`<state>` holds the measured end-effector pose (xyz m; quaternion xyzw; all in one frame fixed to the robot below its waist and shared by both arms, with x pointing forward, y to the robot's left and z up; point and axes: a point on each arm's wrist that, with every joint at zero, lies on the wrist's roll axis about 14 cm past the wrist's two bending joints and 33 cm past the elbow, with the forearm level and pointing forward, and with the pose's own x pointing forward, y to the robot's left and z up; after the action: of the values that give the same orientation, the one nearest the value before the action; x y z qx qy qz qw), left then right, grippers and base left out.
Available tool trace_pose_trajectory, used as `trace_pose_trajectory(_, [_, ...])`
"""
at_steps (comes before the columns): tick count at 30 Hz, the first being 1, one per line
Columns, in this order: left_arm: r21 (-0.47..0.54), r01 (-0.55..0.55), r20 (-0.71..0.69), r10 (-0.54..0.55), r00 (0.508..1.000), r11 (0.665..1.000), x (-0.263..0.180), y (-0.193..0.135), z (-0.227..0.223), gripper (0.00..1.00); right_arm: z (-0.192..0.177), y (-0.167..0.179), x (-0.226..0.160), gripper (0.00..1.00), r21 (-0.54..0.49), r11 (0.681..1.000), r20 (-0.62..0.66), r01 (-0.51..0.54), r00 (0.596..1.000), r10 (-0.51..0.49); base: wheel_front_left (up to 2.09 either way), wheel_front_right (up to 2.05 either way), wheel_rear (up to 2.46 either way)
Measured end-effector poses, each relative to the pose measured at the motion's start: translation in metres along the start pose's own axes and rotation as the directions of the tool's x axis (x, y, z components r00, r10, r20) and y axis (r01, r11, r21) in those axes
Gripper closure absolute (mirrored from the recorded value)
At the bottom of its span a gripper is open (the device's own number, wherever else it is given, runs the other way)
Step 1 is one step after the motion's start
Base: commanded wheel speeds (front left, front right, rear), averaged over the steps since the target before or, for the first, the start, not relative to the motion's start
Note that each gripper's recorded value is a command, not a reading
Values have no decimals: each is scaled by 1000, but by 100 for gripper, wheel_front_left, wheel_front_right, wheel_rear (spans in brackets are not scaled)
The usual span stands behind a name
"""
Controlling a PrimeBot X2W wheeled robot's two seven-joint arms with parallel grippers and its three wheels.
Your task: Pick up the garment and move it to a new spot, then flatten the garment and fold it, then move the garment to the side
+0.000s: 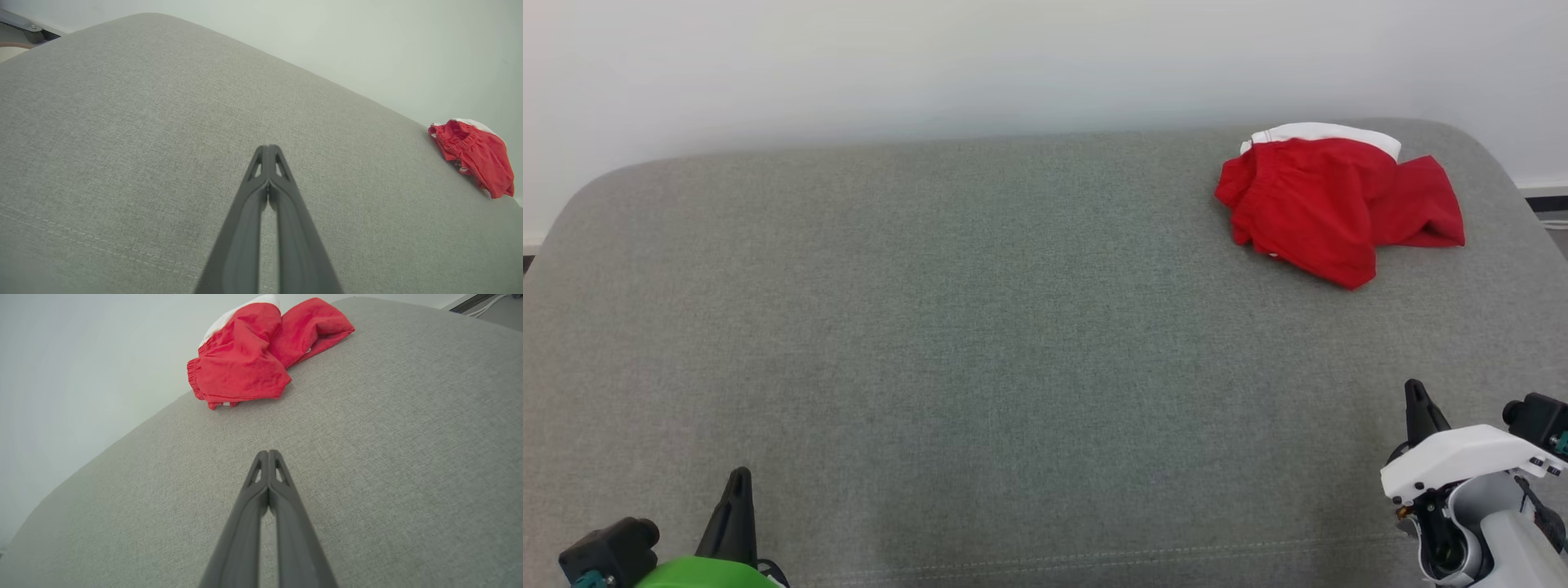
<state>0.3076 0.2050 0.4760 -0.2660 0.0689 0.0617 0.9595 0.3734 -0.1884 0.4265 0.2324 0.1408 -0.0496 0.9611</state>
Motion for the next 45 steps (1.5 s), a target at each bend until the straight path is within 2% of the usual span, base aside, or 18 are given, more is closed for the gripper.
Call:
trace_pose_trajectory(11, [-141,11,-22,-15,1000,990,8,-4,-3,100,2,-2,-1,100,158,987,-10,7,1000,-5,0,0,0])
trace_pose_trajectory(21, [-275,18,-39,-30,999,961,16,-5,-4,100,5,-1,-2,100,308,951,-12,-1,1000,5,0,0,0])
trace_pose_trajectory(34, [-432,24,-57,-54,997,901,26,-8,-8,100,14,-1,-3,100,487,873,11,-25,1000,23,0,0,0])
trace_pose_trajectory(45, [-573,22,-55,-66,996,820,34,-11,-9,100,23,2,-5,100,626,778,43,-63,998,46,0,0,0])
